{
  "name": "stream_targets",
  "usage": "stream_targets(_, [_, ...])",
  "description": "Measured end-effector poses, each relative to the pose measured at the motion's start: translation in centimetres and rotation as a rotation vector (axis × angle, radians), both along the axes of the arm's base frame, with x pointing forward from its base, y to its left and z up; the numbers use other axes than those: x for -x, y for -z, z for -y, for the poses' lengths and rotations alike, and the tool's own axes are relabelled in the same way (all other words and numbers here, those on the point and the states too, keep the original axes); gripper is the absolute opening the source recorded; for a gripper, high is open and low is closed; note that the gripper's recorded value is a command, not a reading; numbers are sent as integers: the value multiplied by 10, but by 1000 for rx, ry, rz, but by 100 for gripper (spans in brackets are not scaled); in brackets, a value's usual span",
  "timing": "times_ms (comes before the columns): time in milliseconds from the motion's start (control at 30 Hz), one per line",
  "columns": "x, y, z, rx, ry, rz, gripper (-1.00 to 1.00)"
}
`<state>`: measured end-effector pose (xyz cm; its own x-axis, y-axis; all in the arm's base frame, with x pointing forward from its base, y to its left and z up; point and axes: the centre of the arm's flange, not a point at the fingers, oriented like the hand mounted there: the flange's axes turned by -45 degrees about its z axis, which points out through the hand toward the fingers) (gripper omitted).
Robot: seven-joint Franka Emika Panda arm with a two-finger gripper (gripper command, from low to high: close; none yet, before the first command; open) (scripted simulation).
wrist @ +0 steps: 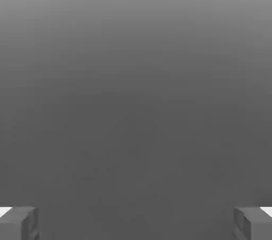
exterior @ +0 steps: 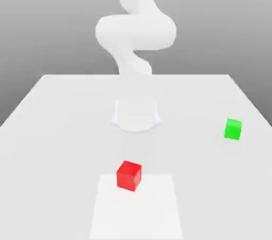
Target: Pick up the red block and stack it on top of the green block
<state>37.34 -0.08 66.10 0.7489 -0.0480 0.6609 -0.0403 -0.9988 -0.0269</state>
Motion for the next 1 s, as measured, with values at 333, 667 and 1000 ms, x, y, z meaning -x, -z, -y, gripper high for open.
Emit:
stream_targets(333, [-41,250,10,-79,159,-370,0])
stream_targets(667, [34,477,18,-133,331,-707,0])
stream_targets(1000, [38,517,16,-132,331,-713,-100])
